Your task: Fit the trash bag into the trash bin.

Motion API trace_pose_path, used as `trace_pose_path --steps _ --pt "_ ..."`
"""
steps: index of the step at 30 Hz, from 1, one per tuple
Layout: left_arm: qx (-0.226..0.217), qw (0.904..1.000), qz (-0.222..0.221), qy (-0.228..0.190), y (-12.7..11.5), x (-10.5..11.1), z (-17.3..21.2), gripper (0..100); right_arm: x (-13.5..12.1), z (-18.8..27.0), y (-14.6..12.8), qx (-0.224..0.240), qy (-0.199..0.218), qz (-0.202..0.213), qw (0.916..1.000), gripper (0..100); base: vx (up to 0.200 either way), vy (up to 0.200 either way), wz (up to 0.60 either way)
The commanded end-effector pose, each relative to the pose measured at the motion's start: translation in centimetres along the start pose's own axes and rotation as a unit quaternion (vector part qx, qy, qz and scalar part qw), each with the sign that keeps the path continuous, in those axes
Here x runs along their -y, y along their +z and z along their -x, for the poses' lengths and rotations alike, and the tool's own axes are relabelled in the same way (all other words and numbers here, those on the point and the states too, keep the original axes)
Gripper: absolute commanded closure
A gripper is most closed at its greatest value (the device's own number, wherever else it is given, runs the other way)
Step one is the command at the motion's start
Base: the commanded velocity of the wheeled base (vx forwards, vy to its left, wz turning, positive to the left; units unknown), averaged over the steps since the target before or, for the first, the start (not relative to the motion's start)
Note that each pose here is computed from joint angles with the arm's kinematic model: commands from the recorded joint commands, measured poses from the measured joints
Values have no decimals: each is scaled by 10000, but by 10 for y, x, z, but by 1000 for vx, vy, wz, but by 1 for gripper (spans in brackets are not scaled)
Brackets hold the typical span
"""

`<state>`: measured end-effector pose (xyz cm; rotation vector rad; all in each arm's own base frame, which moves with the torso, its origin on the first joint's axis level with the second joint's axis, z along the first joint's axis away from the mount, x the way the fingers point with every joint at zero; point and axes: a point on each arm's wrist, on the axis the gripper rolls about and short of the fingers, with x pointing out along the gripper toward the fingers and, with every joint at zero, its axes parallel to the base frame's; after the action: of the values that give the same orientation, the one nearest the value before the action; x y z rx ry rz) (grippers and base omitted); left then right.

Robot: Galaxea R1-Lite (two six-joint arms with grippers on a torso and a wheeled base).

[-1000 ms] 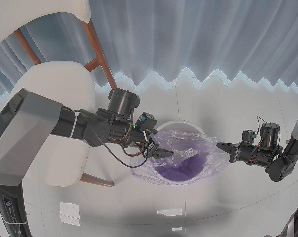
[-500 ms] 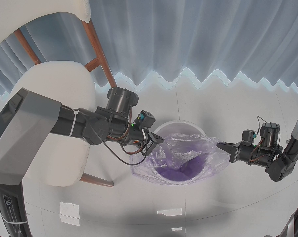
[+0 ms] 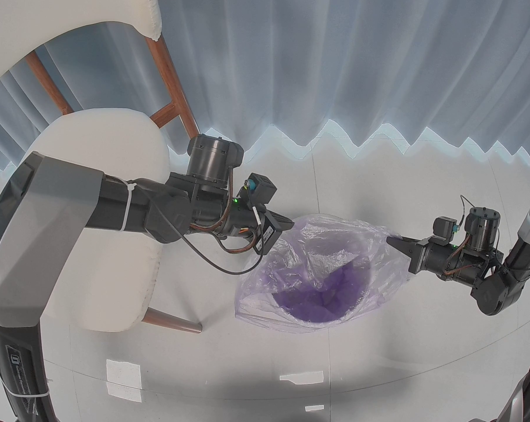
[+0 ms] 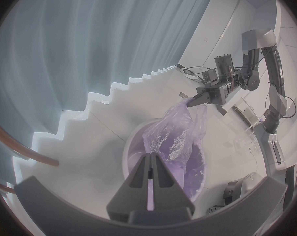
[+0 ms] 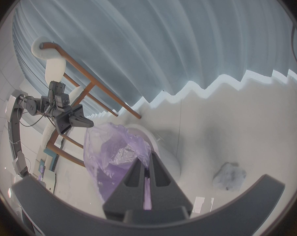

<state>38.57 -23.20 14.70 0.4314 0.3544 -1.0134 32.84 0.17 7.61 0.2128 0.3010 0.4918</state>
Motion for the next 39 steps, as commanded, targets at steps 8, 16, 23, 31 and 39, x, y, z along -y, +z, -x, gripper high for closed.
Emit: trace_pose_path --steps 8,16,23,31,39 --pt "59 9987 -46 509 3 -21 -17 100 19 -34 23 466 37 216 9987 100 0 0 0" --pt "40 9951 -52 984 1 -37 -35 100 34 -55 31 612 20 300 9977 100 0 0 0" --pt "-58 9930 -20 1183 -7 -45 -42 100 48 -70 31 698 -6 342 9970 100 0 0 0" --pt "-251 9896 36 1416 -17 -47 -48 100 61 -77 16 590 -228 230 9977 100 0 0 0" --pt "-387 9890 67 1427 -26 -47 -55 100 67 -82 1 443 -265 146 9986 100 0 0 0"
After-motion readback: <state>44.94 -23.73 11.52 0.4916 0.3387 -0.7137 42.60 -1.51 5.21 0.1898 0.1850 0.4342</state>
